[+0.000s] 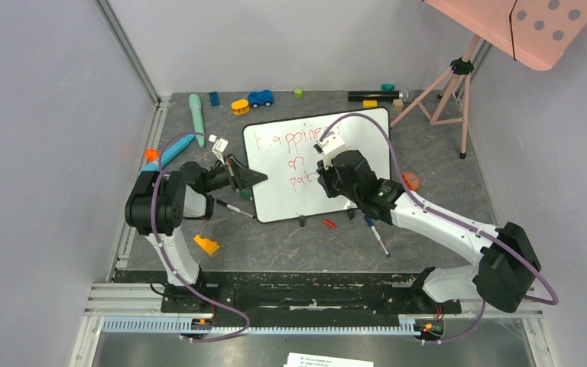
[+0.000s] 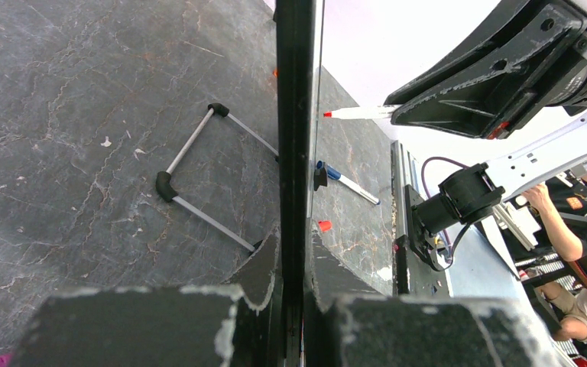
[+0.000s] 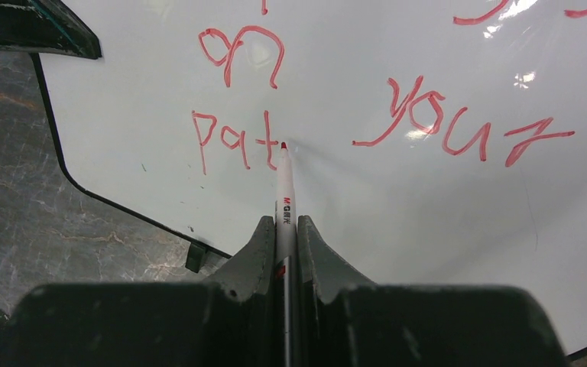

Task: Write a sentence on the whiteboard

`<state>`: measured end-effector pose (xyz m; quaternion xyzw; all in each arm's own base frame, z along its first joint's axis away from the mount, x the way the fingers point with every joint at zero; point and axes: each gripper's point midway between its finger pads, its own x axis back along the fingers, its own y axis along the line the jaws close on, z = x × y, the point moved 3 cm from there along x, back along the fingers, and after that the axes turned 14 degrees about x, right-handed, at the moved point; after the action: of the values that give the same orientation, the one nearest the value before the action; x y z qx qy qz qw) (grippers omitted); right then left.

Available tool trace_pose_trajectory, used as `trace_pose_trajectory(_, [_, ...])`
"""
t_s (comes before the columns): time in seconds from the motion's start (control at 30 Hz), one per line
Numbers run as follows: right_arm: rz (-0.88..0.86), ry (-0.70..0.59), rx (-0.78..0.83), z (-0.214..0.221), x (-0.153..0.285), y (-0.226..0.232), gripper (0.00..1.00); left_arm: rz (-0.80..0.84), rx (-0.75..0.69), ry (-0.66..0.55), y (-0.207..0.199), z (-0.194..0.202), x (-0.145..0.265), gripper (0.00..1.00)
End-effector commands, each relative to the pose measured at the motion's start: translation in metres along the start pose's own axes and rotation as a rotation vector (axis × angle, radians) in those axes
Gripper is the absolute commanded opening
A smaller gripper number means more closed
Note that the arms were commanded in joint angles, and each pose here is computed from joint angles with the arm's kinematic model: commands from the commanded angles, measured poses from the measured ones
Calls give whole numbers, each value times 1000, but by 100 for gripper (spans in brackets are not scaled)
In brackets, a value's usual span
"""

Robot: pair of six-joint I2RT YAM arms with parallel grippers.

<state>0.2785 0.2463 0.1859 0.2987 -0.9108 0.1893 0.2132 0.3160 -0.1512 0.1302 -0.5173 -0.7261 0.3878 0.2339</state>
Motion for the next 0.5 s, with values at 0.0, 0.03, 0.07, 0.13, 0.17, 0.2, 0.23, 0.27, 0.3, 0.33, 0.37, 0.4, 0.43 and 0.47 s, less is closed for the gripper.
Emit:
trace_pose_trajectory(0.0, [36, -101, -12, -38, 9, -13, 0, 12, -156, -31, -2, -13, 2, 2])
trace_pose_trajectory(0.03, [40, -100, -11, -38, 9, -15, 0, 12, -157, -31, -2, -13, 2, 2])
trace_pose_trajectory(0.07, [42, -98, -10, -39, 8, -15, 0, 12, -156, -31, -2, -12, 2, 2])
trace_pose_trajectory(0.13, [47, -94, -8, -39, 5, -17, 0, 12, -157, -31, -2, -13, 2, 2])
trace_pose_trajectory(0.17, [50, -93, -7, -39, 4, -18, 0, 12, -156, -31, -2, -12, 2, 2])
trace_pose_trajectory(0.2, [54, -87, -6, -38, 3, -19, 0, 12, -155, -30, -2, -12, 2, 2])
trace_pose_trajectory(0.23, [58, -85, -6, -38, 2, -20, 0, 12, -155, -31, -2, -12, 2, 2])
trace_pose_trajectory(0.27, [60, -81, -5, -36, 1, -20, 0, 13, -155, -31, -2, -13, 1, 2])
trace_pose_trajectory(0.3, [59, -76, -3, -35, 0, -21, 0, 13, -156, -30, -2, -13, 1, 2])
trace_pose_trajectory(0.33, [58, -75, -3, -34, -1, -20, 0, 13, -154, -30, -2, -13, 2, 2])
trace_pose_trajectory(0.37, [57, -71, -4, -33, -2, -20, 0, 13, -154, -29, -2, -12, 2, 2])
trace_pose_trajectory(0.4, [56, -65, -2, -31, -3, -20, 0, 12, -155, -30, -2, -13, 1, 2])
trace_pose_trajectory(0.43, [55, -64, -2, -30, -4, -20, 0, 13, -154, -29, -2, -13, 1, 2])
trace_pose_trajectory(0.47, [54, -61, -2, -28, -4, -19, 0, 13, -154, -30, -2, -13, 2, 2])
